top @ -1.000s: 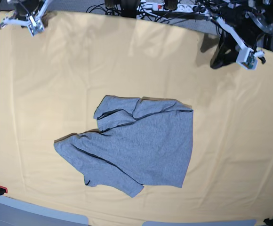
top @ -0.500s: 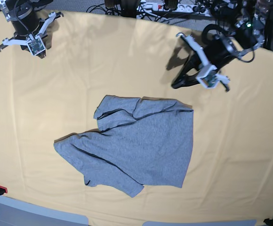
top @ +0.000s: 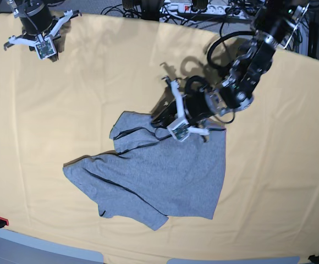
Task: Layout the t-shirt on the table in an organized manner, then fold the t-shirt properly
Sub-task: 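Lower the left gripper onto the grey t-shirt's bunched edge and grasp it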
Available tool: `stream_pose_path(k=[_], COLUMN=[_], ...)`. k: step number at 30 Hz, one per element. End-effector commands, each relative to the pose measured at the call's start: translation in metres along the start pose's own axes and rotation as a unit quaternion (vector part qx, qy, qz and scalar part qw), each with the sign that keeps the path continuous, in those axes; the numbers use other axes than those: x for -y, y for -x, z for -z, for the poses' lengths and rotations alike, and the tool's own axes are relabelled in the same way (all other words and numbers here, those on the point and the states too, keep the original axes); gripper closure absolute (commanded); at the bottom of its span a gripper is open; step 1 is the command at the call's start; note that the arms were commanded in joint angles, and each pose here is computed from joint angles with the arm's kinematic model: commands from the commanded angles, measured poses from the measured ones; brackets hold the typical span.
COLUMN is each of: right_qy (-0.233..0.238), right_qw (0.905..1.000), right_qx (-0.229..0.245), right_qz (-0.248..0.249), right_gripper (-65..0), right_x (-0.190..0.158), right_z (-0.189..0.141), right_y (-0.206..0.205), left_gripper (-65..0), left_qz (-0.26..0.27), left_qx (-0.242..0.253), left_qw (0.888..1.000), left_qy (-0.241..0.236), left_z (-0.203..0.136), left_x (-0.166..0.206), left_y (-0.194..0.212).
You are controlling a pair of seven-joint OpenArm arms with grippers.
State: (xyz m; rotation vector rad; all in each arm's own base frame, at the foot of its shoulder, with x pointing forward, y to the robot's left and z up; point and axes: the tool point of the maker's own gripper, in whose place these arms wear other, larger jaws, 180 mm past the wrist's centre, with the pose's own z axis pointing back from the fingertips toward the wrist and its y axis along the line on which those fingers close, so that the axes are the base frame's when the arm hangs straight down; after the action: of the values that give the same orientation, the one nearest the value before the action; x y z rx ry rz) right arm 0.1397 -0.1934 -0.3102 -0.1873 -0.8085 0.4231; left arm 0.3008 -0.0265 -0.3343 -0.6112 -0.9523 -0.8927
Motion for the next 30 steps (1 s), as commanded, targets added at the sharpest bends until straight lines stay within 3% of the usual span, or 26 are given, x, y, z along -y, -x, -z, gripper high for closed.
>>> stream_pose_path(k=[1,5,9,10,11,12,14,16,18,22,23,28,30], right_qy=[0.005,0.004,0.004,0.004,0.004,0.004,0.004,0.004,0.001,-0.015,-0.016,-0.016,-0.016], right_qw=[0.9999,0.9999,0.9999,0.9999,0.9999,0.9999,0.9999,0.9999,0.9998,0.9994,0.9994,0.9994,0.9994], right_qx=[0.015,0.014,0.013,0.013,0.013,0.013,0.014,0.016,0.018,0.027,0.027,0.027,0.027], right_qz=[-0.003,-0.003,-0.003,-0.003,-0.003,-0.003,-0.003,-0.003,-0.005,-0.015,-0.016,-0.015,-0.015], right_gripper=[0.0,0.0,0.0,0.0,0.0,0.0,0.0,0.0,0.0,0.0,0.0,0.0,0.0], right_x=[0.003,0.002,0.002,0.002,0.002,0.002,0.002,0.002,0.001,-0.005,-0.005,-0.005,-0.005], right_z=[-0.004,-0.004,-0.004,-0.004,-0.004,-0.004,-0.004,-0.004,-0.004,-0.004,-0.004,-0.004,-0.004], right_y=[-0.008,-0.007,-0.006,-0.006,-0.006,-0.006,-0.007,-0.008,-0.009,-0.012,-0.012,-0.012,-0.012], left_gripper=[0.0,-1.4,-30.8,-33.9,-32.2,-26.4,-10.4,-4.1,-7.1,-30.5,-33.3,-33.4,-30.1], left_qz=[0.002,-0.004,0.008,0.008,0.007,0.002,0.006,0.017,0.013,0.006,0.005,0.012,-0.003], left_qx=[0.023,0.01,-0.006,-0.012,-0.02,-0.03,-0.049,-0.061,-0.067,-0.06,-0.052,-0.059,-0.07], left_qw=[1.0,0.999,0.997,0.997,0.997,0.997,0.998,0.998,0.998,0.998,0.998,0.998,0.997], left_qy=[0.003,0.031,0.081,0.082,0.078,0.068,0.04,0.021,0.012,0.018,0.02,0.014,0.016], left_z=[0.007,0.037,0.048,0.048,0.048,0.048,0.049,0.048,0.046,0.047,0.049,0.064,0.072], left_x=[-0.005,-0.001,0.018,0.019,0.017,0.013,0.003,-0.005,-0.01,-0.009,-0.007,-0.005,-0.004], left_y=[-0.017,-0.018,-0.01,-0.007,-0.004,-0.001,0.006,0.012,0.016,0.016,0.013,0.018,0.025])
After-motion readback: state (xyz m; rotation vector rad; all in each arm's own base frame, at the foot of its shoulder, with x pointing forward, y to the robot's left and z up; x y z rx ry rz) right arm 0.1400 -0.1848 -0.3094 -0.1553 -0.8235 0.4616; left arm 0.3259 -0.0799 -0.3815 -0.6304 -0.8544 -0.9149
